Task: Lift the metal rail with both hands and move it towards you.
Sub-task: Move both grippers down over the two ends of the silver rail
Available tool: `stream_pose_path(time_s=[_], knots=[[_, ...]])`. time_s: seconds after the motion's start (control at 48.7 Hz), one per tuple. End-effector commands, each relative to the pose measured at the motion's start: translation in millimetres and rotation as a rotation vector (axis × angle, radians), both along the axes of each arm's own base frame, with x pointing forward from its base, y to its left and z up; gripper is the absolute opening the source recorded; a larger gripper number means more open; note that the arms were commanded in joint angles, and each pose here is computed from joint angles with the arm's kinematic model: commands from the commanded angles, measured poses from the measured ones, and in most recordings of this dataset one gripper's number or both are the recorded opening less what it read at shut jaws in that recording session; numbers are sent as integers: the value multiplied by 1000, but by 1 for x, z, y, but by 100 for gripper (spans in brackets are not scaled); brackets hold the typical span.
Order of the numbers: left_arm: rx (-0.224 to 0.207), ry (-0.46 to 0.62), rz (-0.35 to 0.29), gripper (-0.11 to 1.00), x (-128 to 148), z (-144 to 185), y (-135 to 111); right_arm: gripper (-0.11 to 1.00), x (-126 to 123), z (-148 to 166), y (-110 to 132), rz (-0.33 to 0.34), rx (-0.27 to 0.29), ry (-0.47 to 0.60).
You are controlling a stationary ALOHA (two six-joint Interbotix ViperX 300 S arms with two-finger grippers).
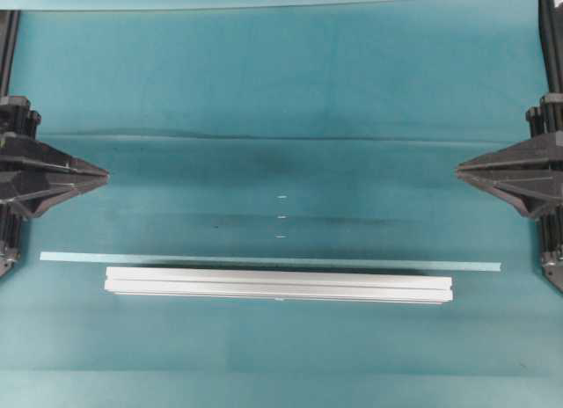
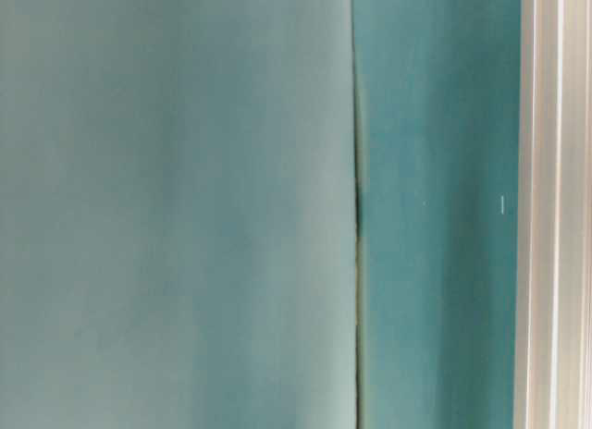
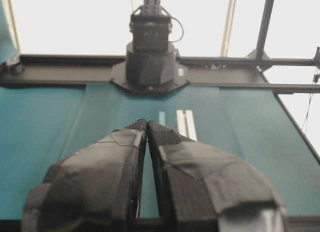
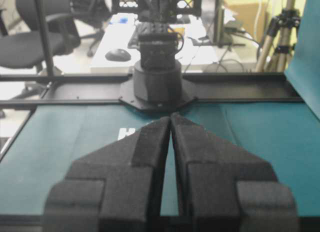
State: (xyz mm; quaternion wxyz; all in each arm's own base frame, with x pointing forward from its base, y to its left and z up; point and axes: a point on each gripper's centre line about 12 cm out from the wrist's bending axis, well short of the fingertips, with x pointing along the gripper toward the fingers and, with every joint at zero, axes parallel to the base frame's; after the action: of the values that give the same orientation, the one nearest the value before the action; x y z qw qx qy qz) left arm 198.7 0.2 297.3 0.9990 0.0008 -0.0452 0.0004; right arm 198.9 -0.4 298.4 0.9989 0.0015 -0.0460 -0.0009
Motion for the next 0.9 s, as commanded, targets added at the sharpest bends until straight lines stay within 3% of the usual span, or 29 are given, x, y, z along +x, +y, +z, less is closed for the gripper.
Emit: stream_pose_path(time_s=[0.0,0.164,0.369,0.657,0.882], knots=[[-31,11,-6,14,6,8,-1,14,1,7,-1,-6,29,-19],[-106,137,-6,0,13,3,-1,3,6,-4,-11,-58,191,119],[-117,298,-10,-5,29,1,-4,2,20,-13,-10,-58,244,388],[-98,587,-16,-5,65,-13,-11,2,49,-29,-2,-52,304,767],[-89,800,-26,-5,87,-34,-21,2,68,-54,12,-25,288,1036]])
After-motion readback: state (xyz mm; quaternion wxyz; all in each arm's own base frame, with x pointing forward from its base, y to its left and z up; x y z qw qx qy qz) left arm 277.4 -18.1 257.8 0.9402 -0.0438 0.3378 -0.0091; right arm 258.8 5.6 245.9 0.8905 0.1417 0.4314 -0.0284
